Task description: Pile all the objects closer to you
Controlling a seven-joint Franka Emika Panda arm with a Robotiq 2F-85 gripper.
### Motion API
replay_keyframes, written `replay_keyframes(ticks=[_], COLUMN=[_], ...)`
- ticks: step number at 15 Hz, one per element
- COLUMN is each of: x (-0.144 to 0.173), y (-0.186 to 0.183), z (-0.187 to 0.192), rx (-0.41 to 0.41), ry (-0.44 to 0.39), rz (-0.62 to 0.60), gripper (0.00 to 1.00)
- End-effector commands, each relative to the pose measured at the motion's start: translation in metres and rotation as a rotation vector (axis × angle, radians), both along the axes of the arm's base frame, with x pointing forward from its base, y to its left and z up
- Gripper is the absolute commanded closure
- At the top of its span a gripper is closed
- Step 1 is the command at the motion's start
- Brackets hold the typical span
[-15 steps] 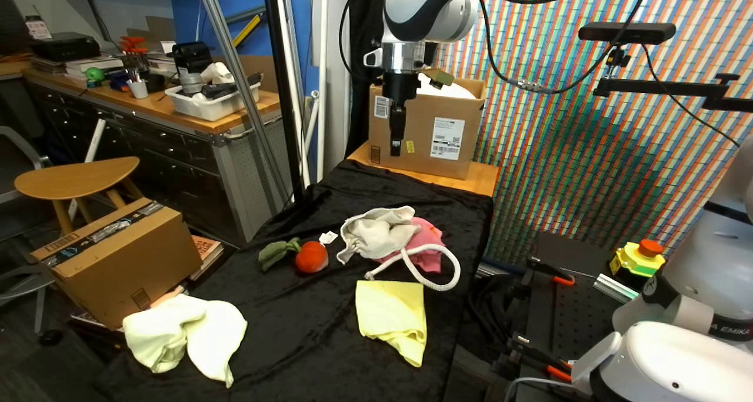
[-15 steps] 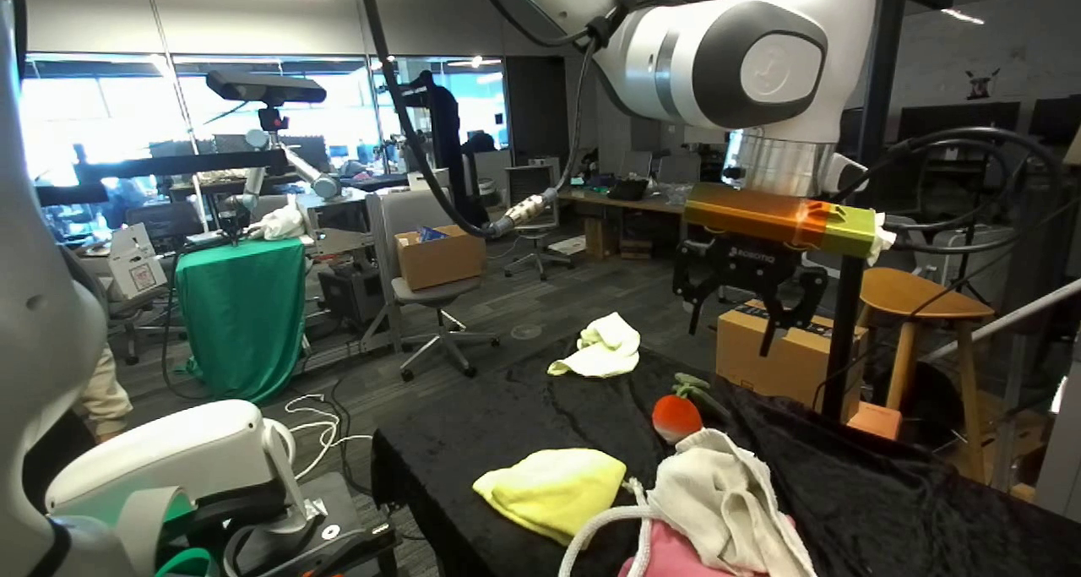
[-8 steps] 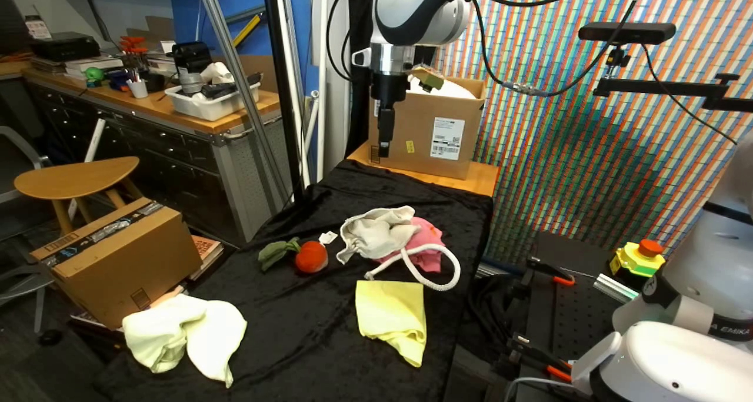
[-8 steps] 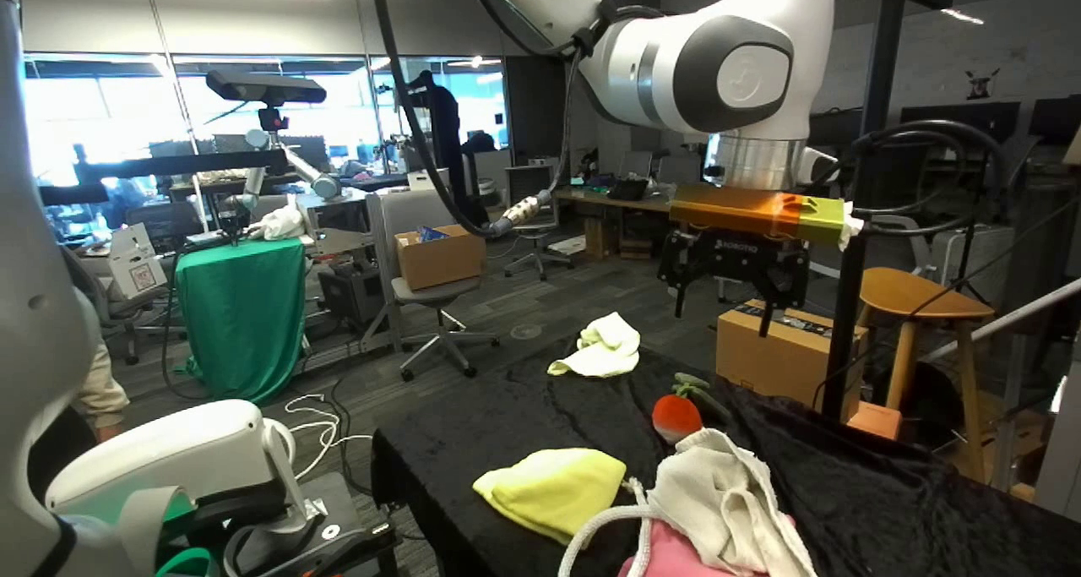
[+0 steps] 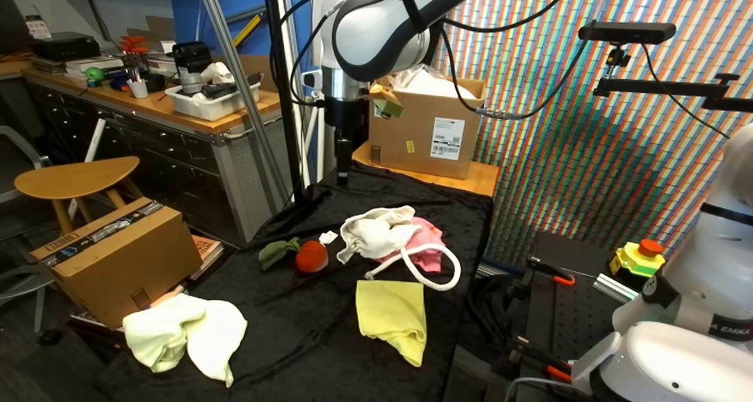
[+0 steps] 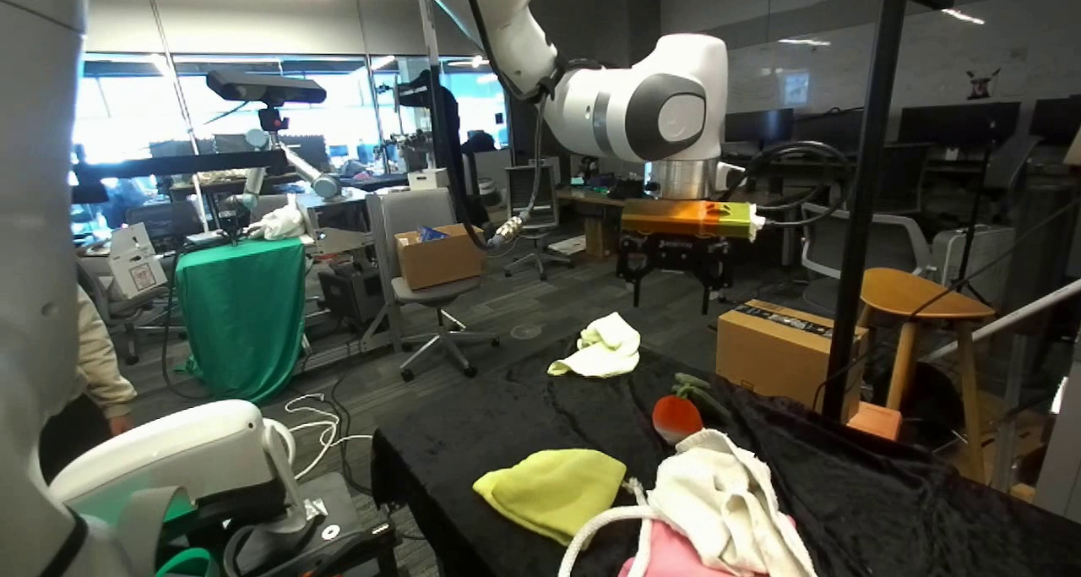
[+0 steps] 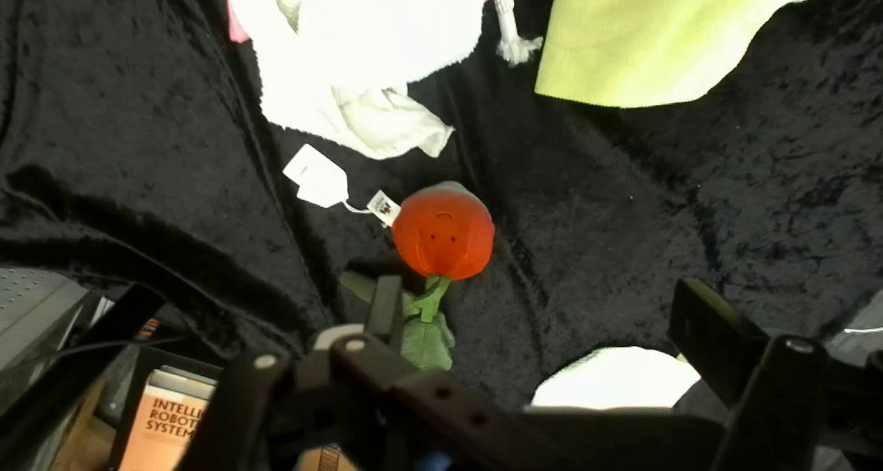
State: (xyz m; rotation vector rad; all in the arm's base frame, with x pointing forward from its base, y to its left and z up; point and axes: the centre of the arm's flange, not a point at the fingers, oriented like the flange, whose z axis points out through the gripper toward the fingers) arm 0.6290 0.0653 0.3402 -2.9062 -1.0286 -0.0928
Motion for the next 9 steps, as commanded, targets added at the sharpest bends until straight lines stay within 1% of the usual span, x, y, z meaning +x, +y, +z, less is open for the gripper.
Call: replay_keyframes(ticks=[1, 5, 9], x=[0.024, 0.040, 0.059], y=[0.048, 0.109, 0.170], z=[-0.005, -0.006, -0.016], rx=[-0.031, -0.078, -0.118], ry=[0.005, 0.017, 0.041], rz=[0.082, 0.215, 0.318], gripper=[0.00, 0.00, 0.00])
